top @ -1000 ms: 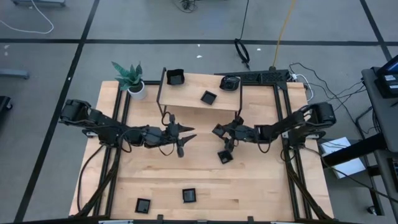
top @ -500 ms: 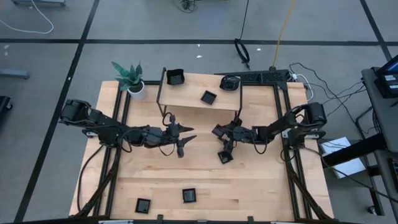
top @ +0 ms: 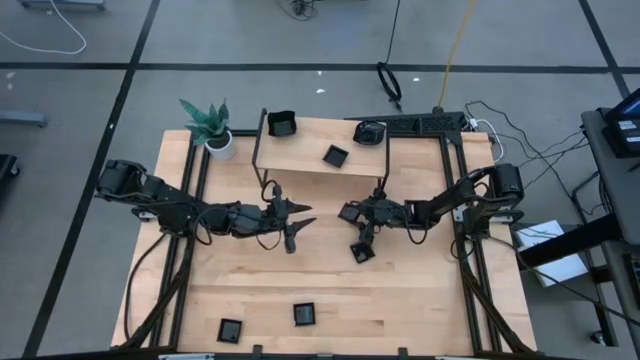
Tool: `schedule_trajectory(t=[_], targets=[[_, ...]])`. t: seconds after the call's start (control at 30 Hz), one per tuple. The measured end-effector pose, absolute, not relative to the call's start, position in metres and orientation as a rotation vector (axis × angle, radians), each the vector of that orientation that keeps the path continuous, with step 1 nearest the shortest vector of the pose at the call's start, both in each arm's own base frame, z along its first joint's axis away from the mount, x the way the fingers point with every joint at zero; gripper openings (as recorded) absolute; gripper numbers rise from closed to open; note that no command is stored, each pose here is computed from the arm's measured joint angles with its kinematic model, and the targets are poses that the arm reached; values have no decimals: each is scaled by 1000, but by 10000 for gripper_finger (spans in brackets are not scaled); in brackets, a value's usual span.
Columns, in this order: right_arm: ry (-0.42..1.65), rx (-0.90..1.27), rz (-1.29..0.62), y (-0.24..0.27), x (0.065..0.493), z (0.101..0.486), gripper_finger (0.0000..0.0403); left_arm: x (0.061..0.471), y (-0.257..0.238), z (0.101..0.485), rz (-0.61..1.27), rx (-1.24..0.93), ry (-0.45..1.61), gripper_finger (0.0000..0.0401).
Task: Pick & Place Mini shaped plates
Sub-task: Stack the black square plate on top of the other black square plate on the shelf
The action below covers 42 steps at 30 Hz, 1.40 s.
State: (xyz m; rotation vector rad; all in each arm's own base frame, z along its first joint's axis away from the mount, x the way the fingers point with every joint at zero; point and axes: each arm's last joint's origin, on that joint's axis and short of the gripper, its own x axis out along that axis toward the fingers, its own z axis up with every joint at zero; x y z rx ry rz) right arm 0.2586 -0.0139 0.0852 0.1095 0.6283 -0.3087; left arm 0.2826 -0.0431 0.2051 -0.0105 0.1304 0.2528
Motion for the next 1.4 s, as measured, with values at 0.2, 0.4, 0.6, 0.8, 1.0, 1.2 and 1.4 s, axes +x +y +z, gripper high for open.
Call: schedule_trajectory(t=[0.2,0.4,0.6,0.8,1.0,1.2,1.4], targets=[[604,86,-294,-13,260,87,218,282,-43,204,253,-13,140,154],[579,96,-257,-12,262,90,231,282,-43,204,253,-17,139,154],[520,122,-176,-10,262,104,232,282,-43,204,253,-21,139,154],[439,126,-99,-8,261,127,220,282,-43,204,253,-20,139,154],[346,118,-22,-5,257,151,230,282,-43,204,251,6,142,154],[283,124,38,-4,252,169,226,282,-47,204,216,171,165,154],[245,130,104,-2,246,182,226,279,-71,194,35,721,233,154]])
